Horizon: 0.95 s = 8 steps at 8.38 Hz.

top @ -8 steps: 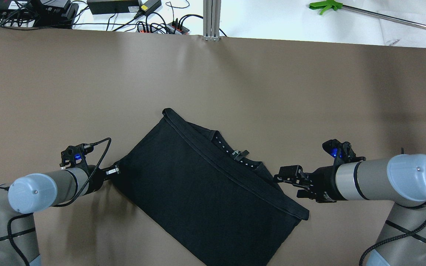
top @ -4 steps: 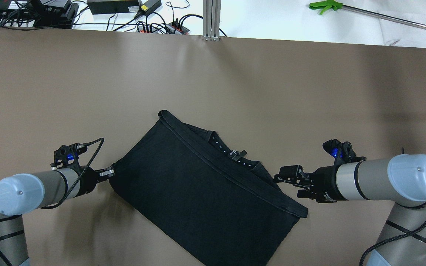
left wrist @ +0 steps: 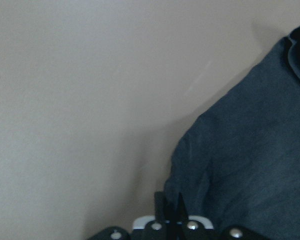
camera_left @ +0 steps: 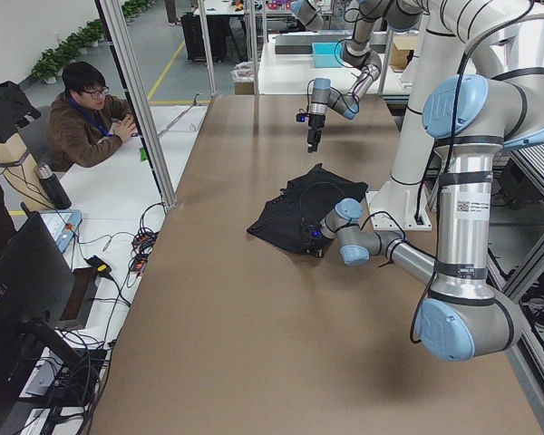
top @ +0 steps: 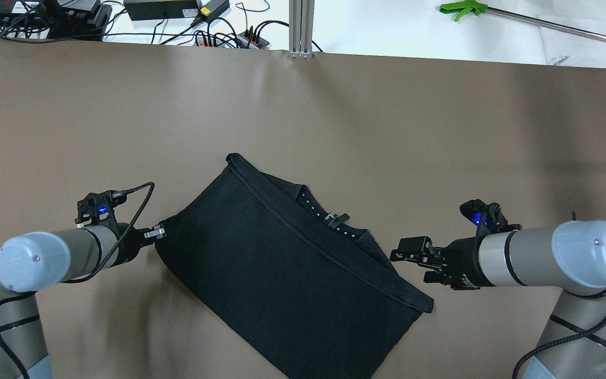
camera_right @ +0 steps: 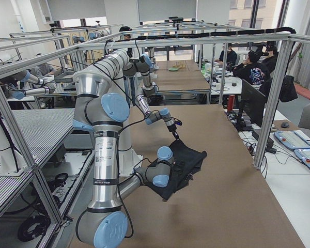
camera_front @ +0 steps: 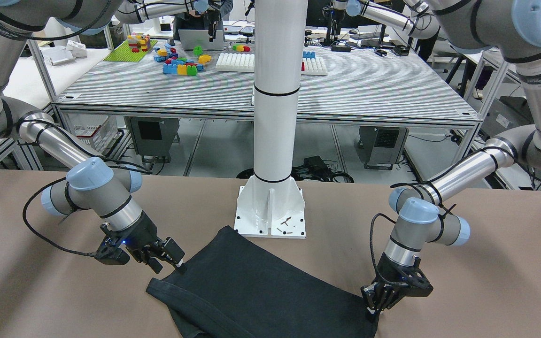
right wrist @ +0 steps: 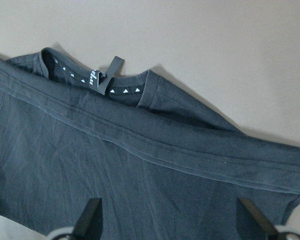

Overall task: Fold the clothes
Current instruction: 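Lift the held corner with the left gripper and fold it over the shirt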

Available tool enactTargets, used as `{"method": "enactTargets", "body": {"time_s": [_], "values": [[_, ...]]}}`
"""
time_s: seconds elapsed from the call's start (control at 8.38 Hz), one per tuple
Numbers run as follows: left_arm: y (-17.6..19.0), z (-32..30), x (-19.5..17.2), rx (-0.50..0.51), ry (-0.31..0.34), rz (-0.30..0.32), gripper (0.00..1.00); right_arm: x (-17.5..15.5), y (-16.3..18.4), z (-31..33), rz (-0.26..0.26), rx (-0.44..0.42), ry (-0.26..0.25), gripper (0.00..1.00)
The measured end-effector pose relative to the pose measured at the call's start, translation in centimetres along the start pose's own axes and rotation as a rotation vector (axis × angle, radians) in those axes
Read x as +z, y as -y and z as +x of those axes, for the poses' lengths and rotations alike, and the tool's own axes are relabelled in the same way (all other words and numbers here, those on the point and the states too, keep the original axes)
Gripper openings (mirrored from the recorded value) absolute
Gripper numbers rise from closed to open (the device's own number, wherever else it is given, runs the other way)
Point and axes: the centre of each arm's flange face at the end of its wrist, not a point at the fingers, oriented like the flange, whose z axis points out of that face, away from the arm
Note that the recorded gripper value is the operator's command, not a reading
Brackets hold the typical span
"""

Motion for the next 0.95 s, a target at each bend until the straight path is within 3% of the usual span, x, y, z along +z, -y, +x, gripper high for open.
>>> {"method": "enactTargets", "body": {"time_s": [0.6, 0.95], "values": [[7.1, 10.1, 0.1, -0.023, 0.080, 0.108, 0.00, -0.1, -0.1, -0.3, -0.002, -0.021, 0.008, 0.94], [12.0, 18.4, 4.1, -0.026, 0.110, 0.159, 0.00, -0.4, 0.2, -0.6, 0.026, -0.056, 0.024, 0.94]]}}
